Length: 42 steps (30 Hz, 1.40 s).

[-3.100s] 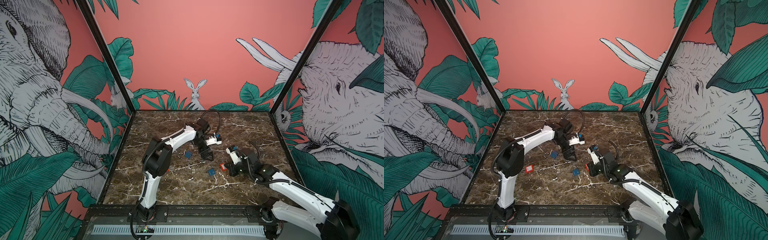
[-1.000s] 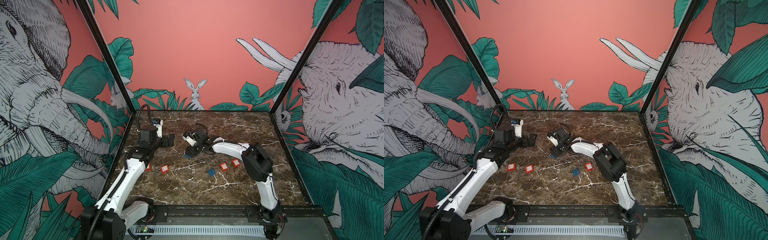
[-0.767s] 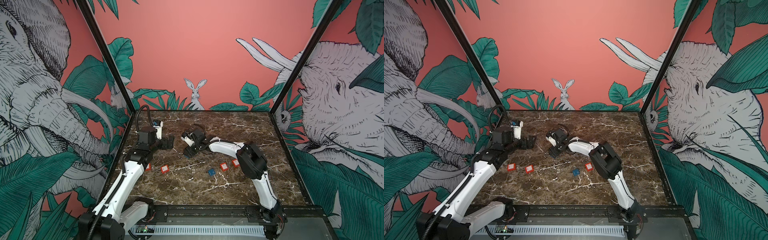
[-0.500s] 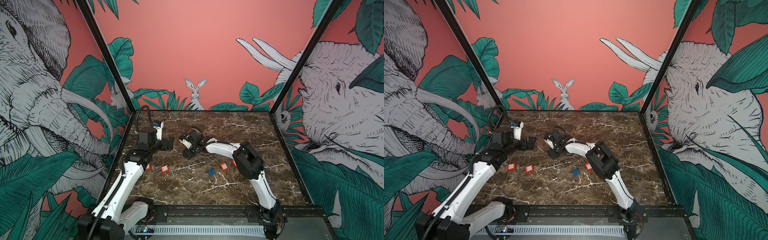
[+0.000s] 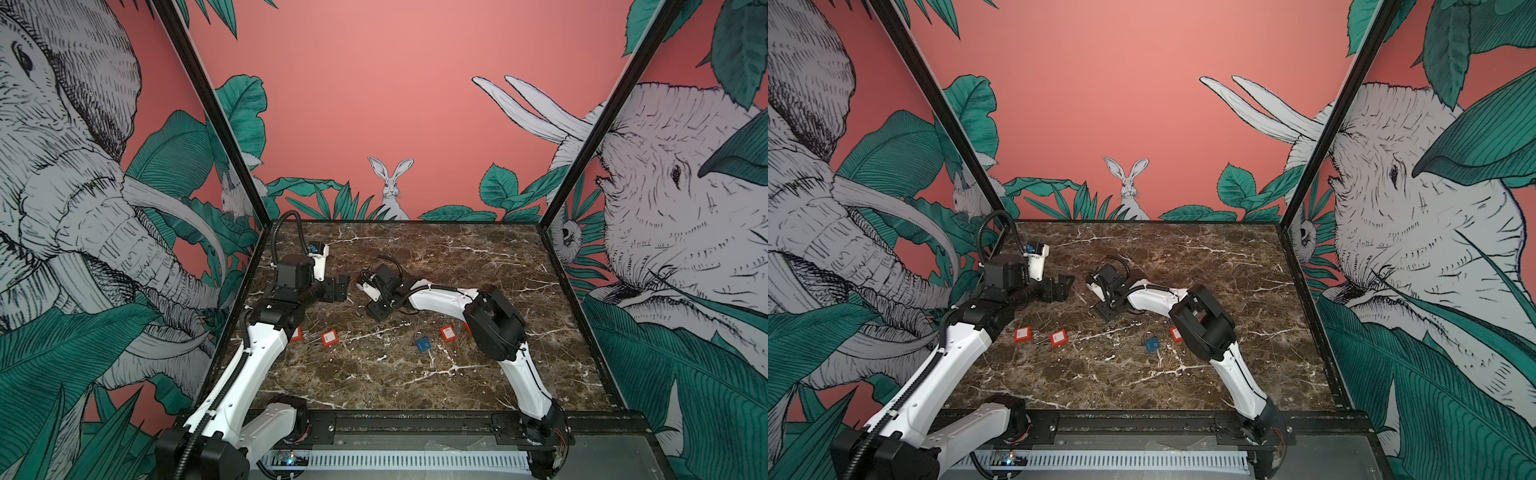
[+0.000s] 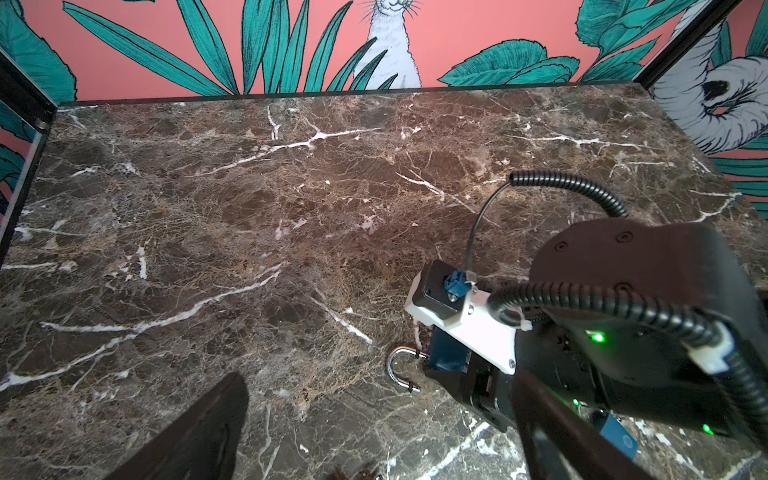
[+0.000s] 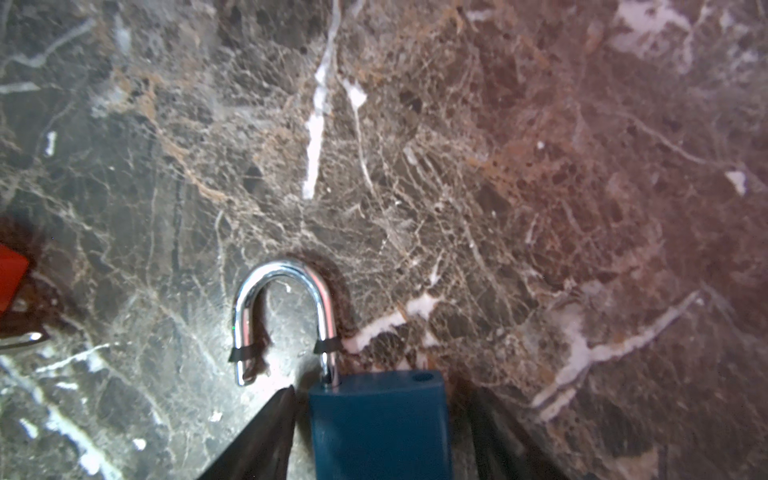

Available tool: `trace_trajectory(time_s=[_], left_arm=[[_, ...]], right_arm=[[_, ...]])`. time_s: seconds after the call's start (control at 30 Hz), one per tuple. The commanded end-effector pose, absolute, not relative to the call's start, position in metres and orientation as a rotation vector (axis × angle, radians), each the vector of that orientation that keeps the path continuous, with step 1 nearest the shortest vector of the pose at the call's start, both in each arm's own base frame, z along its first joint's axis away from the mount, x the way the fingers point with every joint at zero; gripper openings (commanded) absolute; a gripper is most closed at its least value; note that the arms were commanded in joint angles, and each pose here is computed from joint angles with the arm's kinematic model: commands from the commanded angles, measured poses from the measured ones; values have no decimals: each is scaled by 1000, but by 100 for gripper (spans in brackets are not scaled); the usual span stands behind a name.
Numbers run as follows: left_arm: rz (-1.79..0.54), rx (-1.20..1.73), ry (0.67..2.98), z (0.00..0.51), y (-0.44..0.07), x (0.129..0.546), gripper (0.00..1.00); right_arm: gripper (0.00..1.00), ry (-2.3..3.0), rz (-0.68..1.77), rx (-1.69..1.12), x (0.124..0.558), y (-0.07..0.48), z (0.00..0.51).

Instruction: Lock with the key

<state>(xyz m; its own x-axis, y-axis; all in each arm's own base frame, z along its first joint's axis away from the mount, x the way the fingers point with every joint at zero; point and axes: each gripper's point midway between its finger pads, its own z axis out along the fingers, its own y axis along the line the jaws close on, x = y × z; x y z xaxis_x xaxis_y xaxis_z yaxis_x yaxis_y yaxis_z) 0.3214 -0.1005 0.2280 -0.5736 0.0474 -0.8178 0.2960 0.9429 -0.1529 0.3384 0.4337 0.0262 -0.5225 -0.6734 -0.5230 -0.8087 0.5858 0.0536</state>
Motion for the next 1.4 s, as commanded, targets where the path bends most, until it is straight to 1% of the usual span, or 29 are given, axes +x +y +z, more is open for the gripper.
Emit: trace_trajectory(time_s=[0.0,0.27,0.47,0.67,0.8,0.9,0.93,1.07,1.2,1.27,1.37], left_arm=[[-345,249,2184,222,-100,320,99],[-346,229,2193,215,-100,324,99],[-365,198,2183,212,-100,326,98],[-407,195,2166,210,-106,330,93],[-413,201,2173,209,-108,333,93],[-417,207,2169,209,-109,334,92],[-418,208,2171,208,-109,333,92],[-412,214,2164,209,-109,333,92],[-419,240,2149,212,-111,330,91],[-435,254,2132,214,-113,329,90],[-443,265,2111,218,-115,329,85]], right_arm=[[68,2476,332,-1203,322,414,-8],[67,2516,255,-1200,320,401,-17],[61,2531,282,-1197,312,396,-13],[57,2538,333,-1193,302,393,-17],[58,2541,347,-1227,298,395,-17],[56,2532,346,-1251,297,395,-16],[55,2530,345,-1259,296,395,-16],[43,2501,365,-1294,294,397,-11],[35,2447,367,-1311,297,399,5],[33,2407,363,-1322,299,399,16],[30,2320,355,-1346,302,399,42]])
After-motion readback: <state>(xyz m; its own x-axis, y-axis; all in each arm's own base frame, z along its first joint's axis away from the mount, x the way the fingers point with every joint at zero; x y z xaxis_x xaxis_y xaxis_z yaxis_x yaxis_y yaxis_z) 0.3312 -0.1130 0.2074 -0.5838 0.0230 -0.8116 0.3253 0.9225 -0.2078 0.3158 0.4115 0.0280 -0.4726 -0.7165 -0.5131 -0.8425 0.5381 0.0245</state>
